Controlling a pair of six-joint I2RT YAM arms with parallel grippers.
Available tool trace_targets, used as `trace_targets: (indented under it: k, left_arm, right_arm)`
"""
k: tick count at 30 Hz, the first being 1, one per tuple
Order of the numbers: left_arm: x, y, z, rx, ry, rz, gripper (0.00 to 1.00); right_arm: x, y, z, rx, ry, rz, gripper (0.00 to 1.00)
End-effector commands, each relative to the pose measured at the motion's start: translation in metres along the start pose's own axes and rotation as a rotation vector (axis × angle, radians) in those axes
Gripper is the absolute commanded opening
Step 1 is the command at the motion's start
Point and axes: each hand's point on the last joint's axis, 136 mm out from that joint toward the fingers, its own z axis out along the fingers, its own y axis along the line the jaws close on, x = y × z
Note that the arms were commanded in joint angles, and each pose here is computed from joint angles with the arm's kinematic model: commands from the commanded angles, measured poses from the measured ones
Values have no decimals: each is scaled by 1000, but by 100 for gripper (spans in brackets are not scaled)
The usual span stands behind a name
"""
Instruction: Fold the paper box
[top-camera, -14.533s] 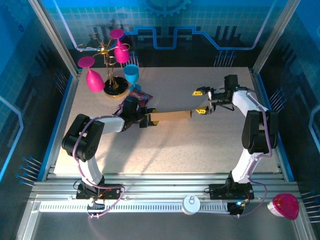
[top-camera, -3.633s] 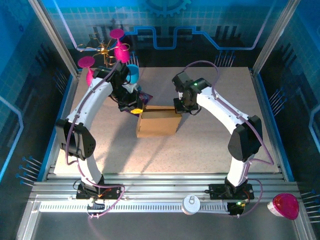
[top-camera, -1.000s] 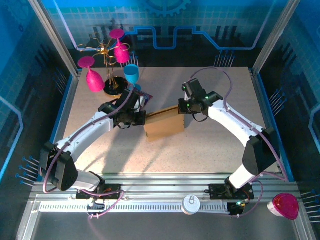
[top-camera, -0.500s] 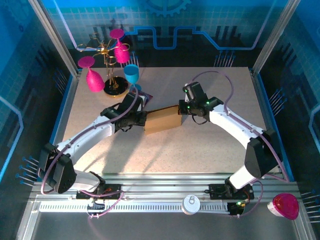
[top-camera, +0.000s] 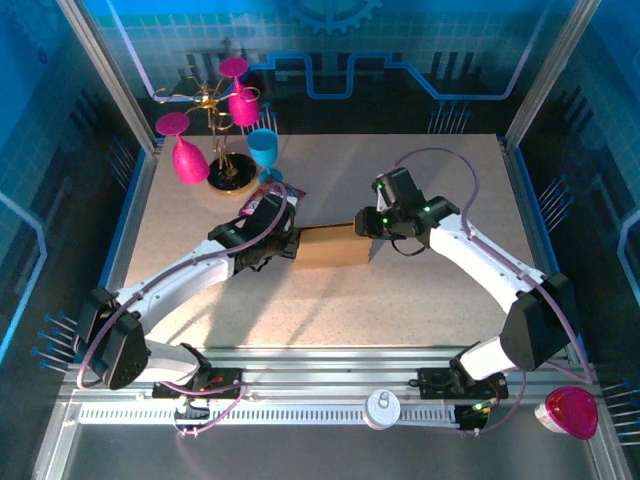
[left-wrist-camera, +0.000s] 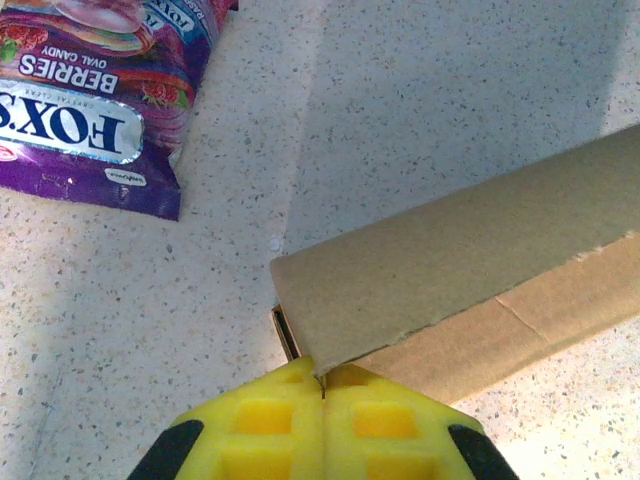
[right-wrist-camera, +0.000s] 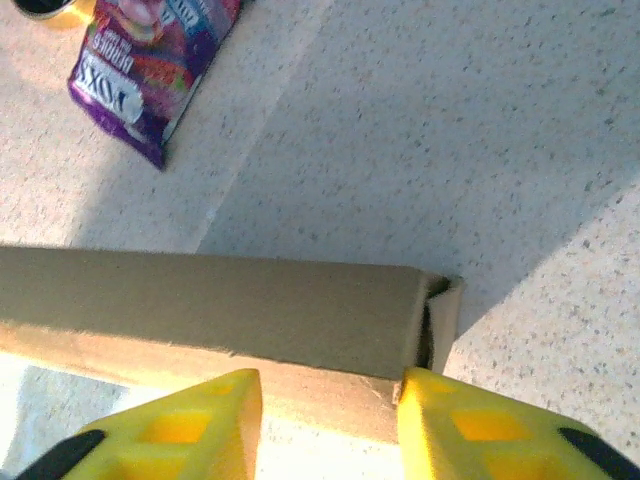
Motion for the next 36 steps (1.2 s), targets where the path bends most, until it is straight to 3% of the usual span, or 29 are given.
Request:
trace_targets:
  k: [1, 7, 15, 18, 27, 36]
  left_arm:
    - [15, -22, 10, 75, 48, 56, 0]
    - [15, -24, 9, 68, 50, 60, 0]
    - [16, -26, 8, 53, 49, 66, 0]
    - [16, -27, 7, 43, 48, 70, 0]
    - [21, -25, 10, -6, 53, 71, 0]
    - [27, -26, 11, -43, 51, 73, 0]
  right_arm:
    - [9, 24, -22, -138, 44, 79, 44]
    - [-2, 27, -39, -264, 10, 370, 55]
    - [-6, 18, -37, -409, -15, 911, 70]
    - [7, 9, -36, -366, 34, 1028, 70]
    - [49, -46, -52, -67, 97, 995, 63]
    - [41, -27, -44, -282, 106, 1126, 75]
